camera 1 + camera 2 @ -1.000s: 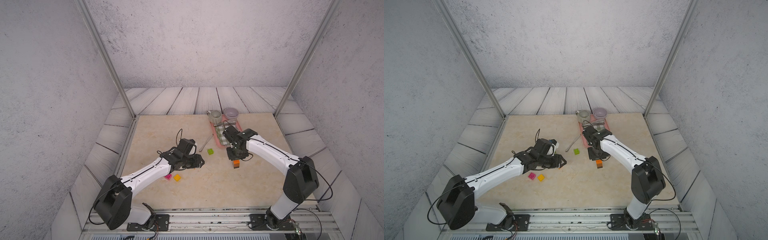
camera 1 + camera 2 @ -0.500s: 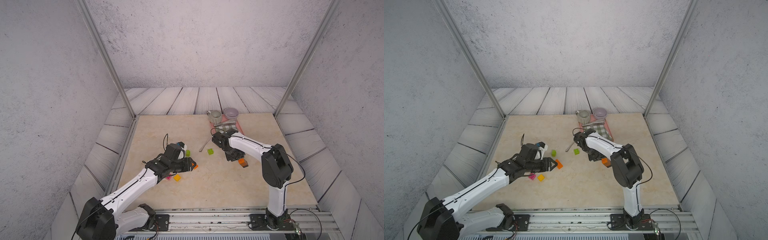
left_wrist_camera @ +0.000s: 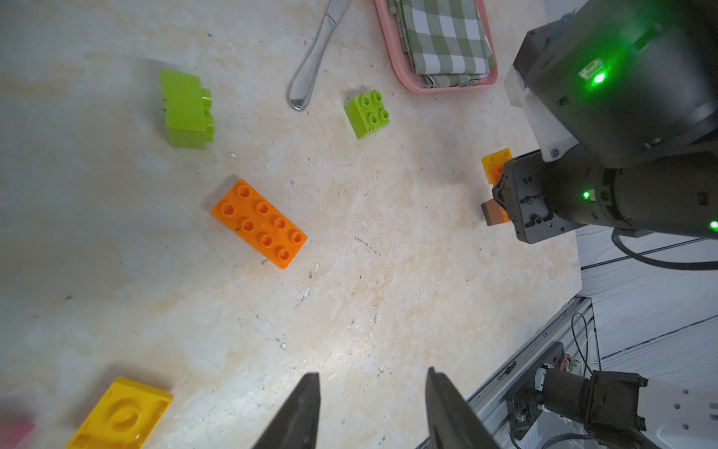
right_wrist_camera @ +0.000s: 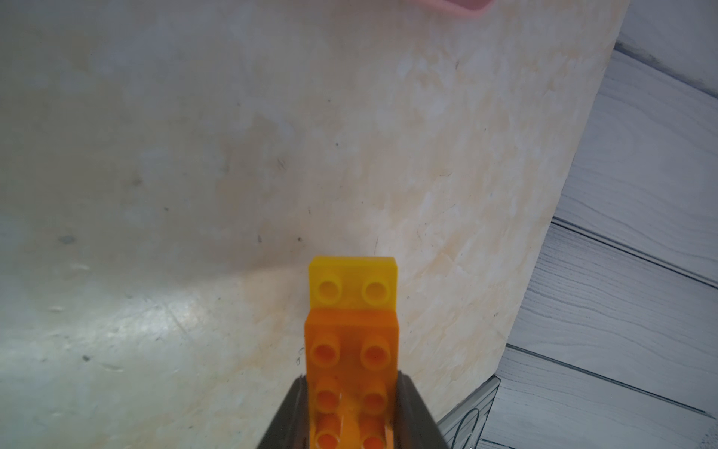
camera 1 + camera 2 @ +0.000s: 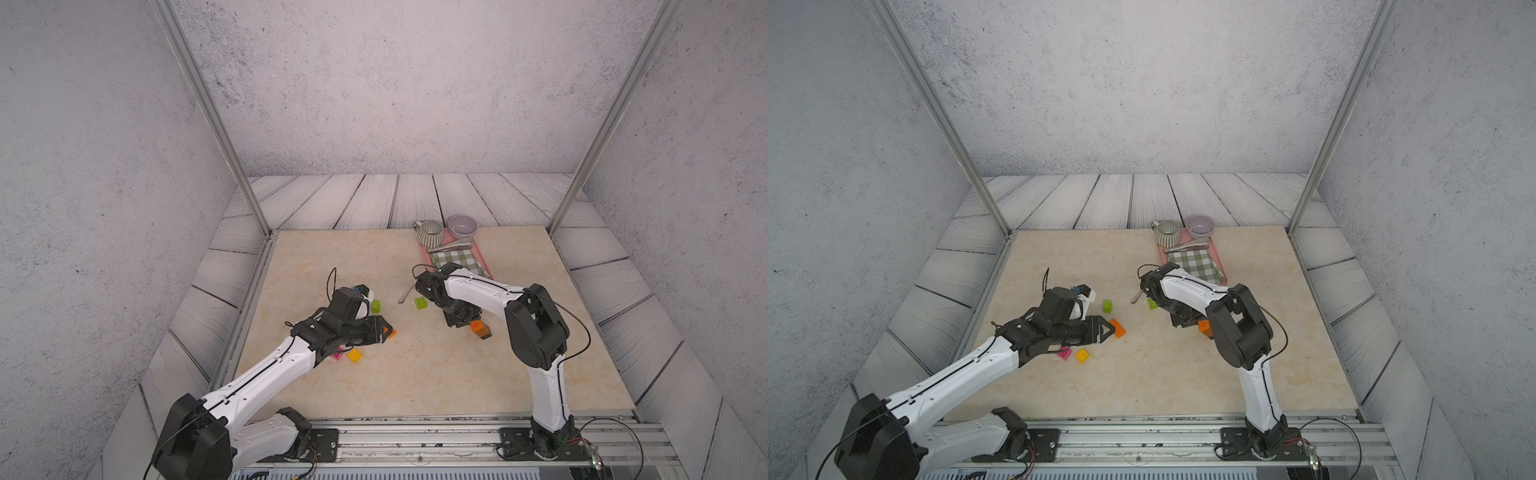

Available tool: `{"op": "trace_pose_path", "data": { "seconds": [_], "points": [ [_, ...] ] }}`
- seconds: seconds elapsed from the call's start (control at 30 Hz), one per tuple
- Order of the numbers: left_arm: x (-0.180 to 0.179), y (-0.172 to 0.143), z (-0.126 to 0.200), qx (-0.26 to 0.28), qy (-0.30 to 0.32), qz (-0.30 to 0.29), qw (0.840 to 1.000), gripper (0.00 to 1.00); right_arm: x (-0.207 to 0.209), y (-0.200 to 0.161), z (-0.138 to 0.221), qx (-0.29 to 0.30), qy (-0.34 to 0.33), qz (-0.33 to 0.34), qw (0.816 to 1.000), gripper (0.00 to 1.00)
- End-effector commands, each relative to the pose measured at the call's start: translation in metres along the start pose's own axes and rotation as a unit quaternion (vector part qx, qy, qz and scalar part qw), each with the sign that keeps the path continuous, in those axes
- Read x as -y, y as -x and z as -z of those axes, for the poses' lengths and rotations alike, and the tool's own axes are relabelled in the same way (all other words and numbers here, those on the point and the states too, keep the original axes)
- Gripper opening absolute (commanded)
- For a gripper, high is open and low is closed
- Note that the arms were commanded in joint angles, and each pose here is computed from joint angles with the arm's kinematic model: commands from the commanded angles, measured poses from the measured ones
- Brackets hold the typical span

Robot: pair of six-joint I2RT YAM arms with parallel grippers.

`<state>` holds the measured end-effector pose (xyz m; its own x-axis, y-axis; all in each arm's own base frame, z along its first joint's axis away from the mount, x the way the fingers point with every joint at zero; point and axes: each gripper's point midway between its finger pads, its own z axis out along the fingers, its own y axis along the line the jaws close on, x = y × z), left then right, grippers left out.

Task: Assemble the letter r with lego
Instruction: Place the lego brick at the center of the board.

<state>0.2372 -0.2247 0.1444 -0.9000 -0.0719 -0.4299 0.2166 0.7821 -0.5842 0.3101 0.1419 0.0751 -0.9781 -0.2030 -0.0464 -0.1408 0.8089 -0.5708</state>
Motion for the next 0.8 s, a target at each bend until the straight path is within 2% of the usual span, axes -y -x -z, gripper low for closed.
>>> {"op": "trace_pose_path", "data": {
  "seconds": [0.0,0.23,0.37,0.5,0.57,0.67,0.73,0.77],
  "points": [
    [-0.008,-0.006,-0.002,-0.010,0.010,0.001,1.000,0.48,-0.009,0.002,-0.001,-0.005,0.002,0.003,1.000,0.38],
    [-0.013,-0.006,0.001,-0.009,0.020,0.001,1.000,0.48,-0.019,0.003,0.004,-0.004,0.027,0.003,1.000,0.48],
    [-0.017,-0.005,0.004,-0.007,0.024,0.004,1.000,0.48,-0.021,0.005,0.016,0.010,0.048,-0.002,0.999,0.50],
    [-0.014,-0.003,0.006,-0.009,0.018,-0.015,1.000,0.49,-0.022,0.005,0.033,0.039,0.121,-0.020,0.992,0.52],
    [-0.009,-0.003,0.007,-0.017,0.014,-0.030,0.999,0.49,-0.022,0.004,0.035,0.057,0.190,-0.050,0.979,0.51],
    [0.005,-0.008,0.005,-0.030,0.019,-0.075,0.997,0.50,-0.011,0.001,0.021,0.050,0.304,-0.133,0.942,0.40],
    [0.018,-0.019,-0.003,-0.044,0.018,-0.108,0.993,0.50,0.003,0.000,0.003,0.030,0.342,-0.184,0.921,0.33],
    [0.023,-0.024,-0.008,-0.052,0.011,-0.115,0.992,0.50,0.009,-0.002,-0.006,0.021,0.347,-0.196,0.917,0.31]
  ]
}}
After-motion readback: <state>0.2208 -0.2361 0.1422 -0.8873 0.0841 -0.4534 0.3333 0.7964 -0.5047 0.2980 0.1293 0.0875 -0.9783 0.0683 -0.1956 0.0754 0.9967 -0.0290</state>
